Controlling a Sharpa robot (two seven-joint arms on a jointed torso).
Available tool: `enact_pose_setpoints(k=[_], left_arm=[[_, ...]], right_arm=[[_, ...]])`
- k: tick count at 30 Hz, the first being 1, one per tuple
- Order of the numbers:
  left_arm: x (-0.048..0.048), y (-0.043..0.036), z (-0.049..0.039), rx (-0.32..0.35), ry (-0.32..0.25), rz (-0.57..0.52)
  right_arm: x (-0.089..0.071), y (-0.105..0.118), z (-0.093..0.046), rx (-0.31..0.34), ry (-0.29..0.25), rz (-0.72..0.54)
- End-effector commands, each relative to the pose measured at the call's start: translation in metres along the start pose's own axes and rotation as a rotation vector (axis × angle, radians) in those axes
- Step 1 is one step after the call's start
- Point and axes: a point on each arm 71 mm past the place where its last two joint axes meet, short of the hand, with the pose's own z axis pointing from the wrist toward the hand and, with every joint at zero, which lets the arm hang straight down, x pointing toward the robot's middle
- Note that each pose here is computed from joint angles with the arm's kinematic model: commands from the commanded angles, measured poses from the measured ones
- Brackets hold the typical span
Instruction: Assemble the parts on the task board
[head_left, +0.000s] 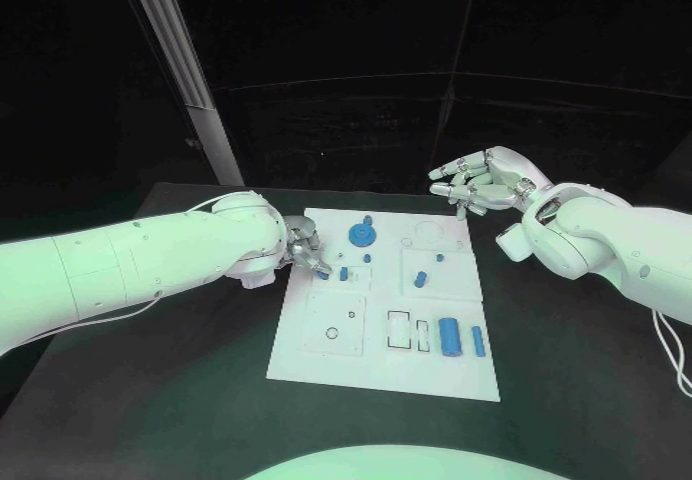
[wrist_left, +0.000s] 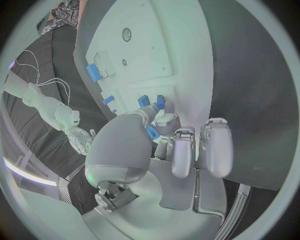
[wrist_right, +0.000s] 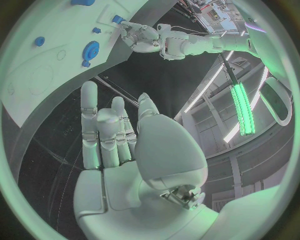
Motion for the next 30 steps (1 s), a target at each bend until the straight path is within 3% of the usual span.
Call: enact_pose_setpoints(k=[1, 16, 30], left_arm=[[0.0041, 0.0027, 0.0002, -0.019, 0.034, 0.016], [0.0047, -0.0037, 0.0031, -0.015, 0.04, 0.024], [0.0045, -0.0066, 0.008, -0.066, 0.048, 0.036]], right_arm=[[0.0001, 0.0018, 0.0007, -0.013, 0.005, 0.001], [0.001, 0.0022, 0.0016, -0.013, 0.006, 0.001], [0.0025, 0.0027, 0.0026, -0.011, 0.009, 0.013]])
